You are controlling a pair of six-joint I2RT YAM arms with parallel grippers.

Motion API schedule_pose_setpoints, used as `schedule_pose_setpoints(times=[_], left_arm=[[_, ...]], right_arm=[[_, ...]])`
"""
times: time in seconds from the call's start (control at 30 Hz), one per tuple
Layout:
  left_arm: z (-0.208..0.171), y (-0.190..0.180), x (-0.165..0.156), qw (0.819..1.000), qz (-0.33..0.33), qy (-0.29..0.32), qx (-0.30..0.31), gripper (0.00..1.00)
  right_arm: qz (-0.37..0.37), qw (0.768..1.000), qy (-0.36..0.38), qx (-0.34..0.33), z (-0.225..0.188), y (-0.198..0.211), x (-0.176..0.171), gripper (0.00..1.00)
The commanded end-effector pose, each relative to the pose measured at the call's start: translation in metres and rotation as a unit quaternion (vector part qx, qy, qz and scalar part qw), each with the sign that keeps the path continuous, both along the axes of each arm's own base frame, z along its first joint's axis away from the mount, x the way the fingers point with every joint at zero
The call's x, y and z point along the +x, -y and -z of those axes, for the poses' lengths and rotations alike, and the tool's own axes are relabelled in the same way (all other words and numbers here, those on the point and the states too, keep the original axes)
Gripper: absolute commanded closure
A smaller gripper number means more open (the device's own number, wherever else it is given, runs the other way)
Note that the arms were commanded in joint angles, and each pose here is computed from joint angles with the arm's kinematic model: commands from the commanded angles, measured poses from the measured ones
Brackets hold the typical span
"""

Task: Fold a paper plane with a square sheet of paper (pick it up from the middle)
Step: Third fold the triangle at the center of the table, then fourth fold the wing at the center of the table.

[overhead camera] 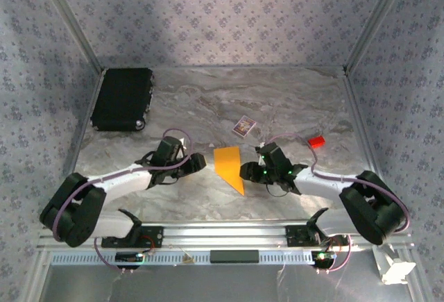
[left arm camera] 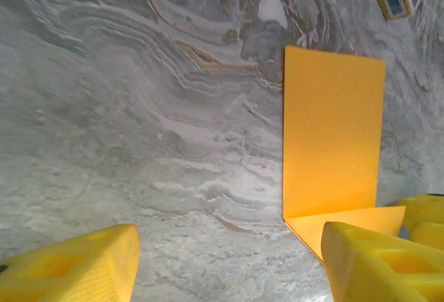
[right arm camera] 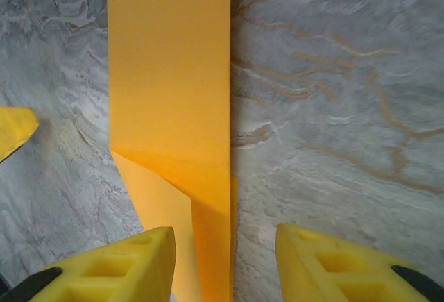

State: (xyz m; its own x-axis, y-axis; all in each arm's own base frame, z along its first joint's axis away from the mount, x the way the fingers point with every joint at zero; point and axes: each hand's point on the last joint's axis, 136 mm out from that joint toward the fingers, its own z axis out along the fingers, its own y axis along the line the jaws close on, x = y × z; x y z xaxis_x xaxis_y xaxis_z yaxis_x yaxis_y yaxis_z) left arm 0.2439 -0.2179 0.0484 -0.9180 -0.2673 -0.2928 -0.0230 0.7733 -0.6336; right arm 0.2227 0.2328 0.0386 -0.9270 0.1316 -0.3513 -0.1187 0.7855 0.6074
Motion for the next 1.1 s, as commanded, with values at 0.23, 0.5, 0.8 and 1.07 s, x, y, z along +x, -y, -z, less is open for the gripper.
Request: schedule_pose_setpoints(times=[0.23,0.5,0.8,1.07], left_arm=[[-0.015,0.031,0.007,0.996,0.029,-0.022,-0.079,0.37],[-0.013,0.041,0.009,0.994,0.039,-0.039,-0.099,0.41],[-0.006,0.049,0.009,0.991,0.044,-0.063,-0.114,0.41],[-0.010,0.054,0.014,0.990,0.040,-0.063,-0.123,0.36]], right_arm=[[-0.012,0.999,-0.005,0.036,-0.008,-0.013,0.007,0.74],[-0.020,0.999,-0.011,0.044,-0.005,-0.016,0.006,0.79],[-0.023,0.998,-0.012,0.054,-0.006,-0.014,0.006,0.91],[-0.025,0.997,-0.008,0.072,-0.009,-0.011,0.005,0.92]])
